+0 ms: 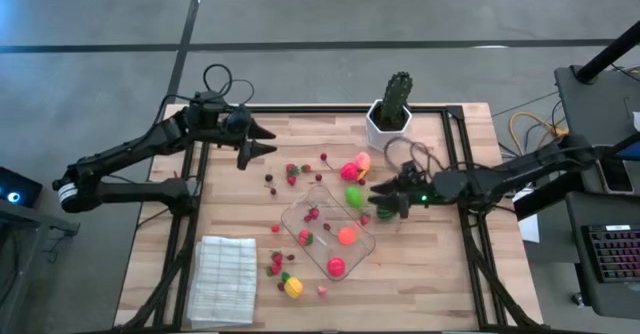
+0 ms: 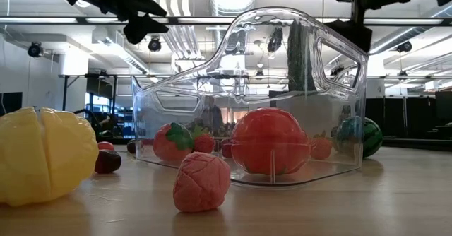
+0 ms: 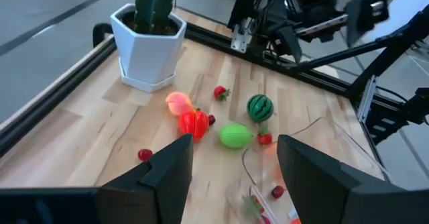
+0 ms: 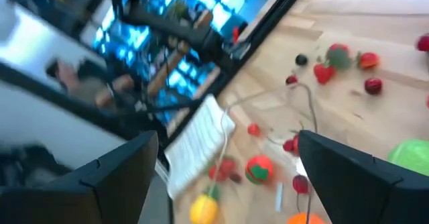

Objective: Pick and placing Produce into tupperware
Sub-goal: Put the green watermelon into the transparent bin

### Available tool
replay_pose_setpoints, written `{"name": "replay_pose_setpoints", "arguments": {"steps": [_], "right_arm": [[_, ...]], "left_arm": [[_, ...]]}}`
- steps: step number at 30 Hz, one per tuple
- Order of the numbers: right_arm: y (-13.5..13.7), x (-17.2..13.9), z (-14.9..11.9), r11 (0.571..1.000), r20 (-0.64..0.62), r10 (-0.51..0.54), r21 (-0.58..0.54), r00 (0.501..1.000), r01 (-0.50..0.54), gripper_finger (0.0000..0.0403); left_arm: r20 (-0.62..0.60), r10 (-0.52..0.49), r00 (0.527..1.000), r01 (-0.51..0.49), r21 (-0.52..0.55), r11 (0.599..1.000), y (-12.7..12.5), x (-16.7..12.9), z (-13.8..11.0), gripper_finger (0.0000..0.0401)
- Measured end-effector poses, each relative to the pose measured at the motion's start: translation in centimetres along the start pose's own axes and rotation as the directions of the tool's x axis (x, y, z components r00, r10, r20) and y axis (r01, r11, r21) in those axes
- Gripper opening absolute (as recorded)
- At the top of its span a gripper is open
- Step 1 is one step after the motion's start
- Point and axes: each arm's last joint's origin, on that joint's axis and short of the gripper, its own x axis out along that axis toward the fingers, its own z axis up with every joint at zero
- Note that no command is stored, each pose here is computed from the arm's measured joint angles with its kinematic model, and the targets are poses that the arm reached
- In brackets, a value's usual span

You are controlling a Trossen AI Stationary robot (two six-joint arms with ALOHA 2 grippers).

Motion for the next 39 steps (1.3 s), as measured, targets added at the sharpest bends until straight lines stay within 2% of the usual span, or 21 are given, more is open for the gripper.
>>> {"name": "replay_pose_setpoints", "arguments": {"steps": [4,7,11,14,19,22,24,27,30,32,37,39], "right_arm": [[0.2,-1.0,0.7,0.995,0.059,0.015,0.099,0.998,-0.021,0.0350],[0.8,-1.6,1.3,0.998,0.067,0.059,0.031,0.996,-0.061,0.0350],[1.9,-2.3,2.3,0.990,0.102,0.107,-0.100,0.989,-0.097,0.0350],[2.5,-2.6,2.8,0.980,0.117,0.128,-0.168,0.985,-0.108,0.0350],[2.9,-3.0,3.3,0.976,0.133,0.151,-0.177,0.980,-0.126,0.0350],[2.9,-3.0,3.3,0.979,0.132,0.150,-0.155,0.980,-0.129,0.0350],[3.0,-3.0,3.4,0.984,0.132,0.152,-0.111,0.980,-0.138,0.0350],[3.0,-3.0,3.3,0.984,0.120,0.161,0.053,0.980,-0.168,0.0350],[2.9,-2.9,3.2,0.958,0.118,0.156,0.226,0.981,-0.179,0.0350],[2.9,-2.8,3.2,0.937,0.116,0.148,0.301,0.982,-0.177,0.0350],[2.9,-2.6,3.1,0.896,0.119,0.145,0.405,0.982,-0.182,0.0350],[2.9,-2.5,3.1,0.897,0.117,0.143,0.405,0.983,-0.178,0.0350]], "left_arm": [[0.046,-0.006,0.999,0.005,0.023,1.000,0.1,0.4,0.5,0.0202],[0.105,-0.014,0.994,0.012,0.016,1.000,0.2,0.6,1.2,0.0203],[0.171,-0.007,0.985,0.024,-0.098,0.995,0.4,1.1,1.9,0.0203],[0.167,0.016,0.986,0.012,-0.168,0.986,0.7,1.6,1.9,0.0203],[0.132,0.024,0.991,0.017,-0.297,0.955,1.2,2.5,1.5,0.0203],[0.119,0.026,0.993,0.015,-0.333,0.943,1.4,2.9,1.4,0.0203],[0.115,0.025,0.993,0.015,-0.336,0.942,1.4,3.0,1.3,0.0203],[0.117,0.024,0.993,0.017,-0.335,0.942,1.4,3.0,1.4,0.0203],[0.120,0.024,0.992,0.018,-0.332,0.943,1.4,2.9,1.4,0.0203],[0.123,0.023,0.992,0.019,-0.328,0.944,1.4,2.9,1.4,0.0203],[0.125,0.026,0.992,0.016,-0.327,0.945,1.4,2.9,1.4,0.0203],[0.125,0.027,0.992,0.015,-0.328,0.945,1.4,2.9,1.4,0.0203]]}}
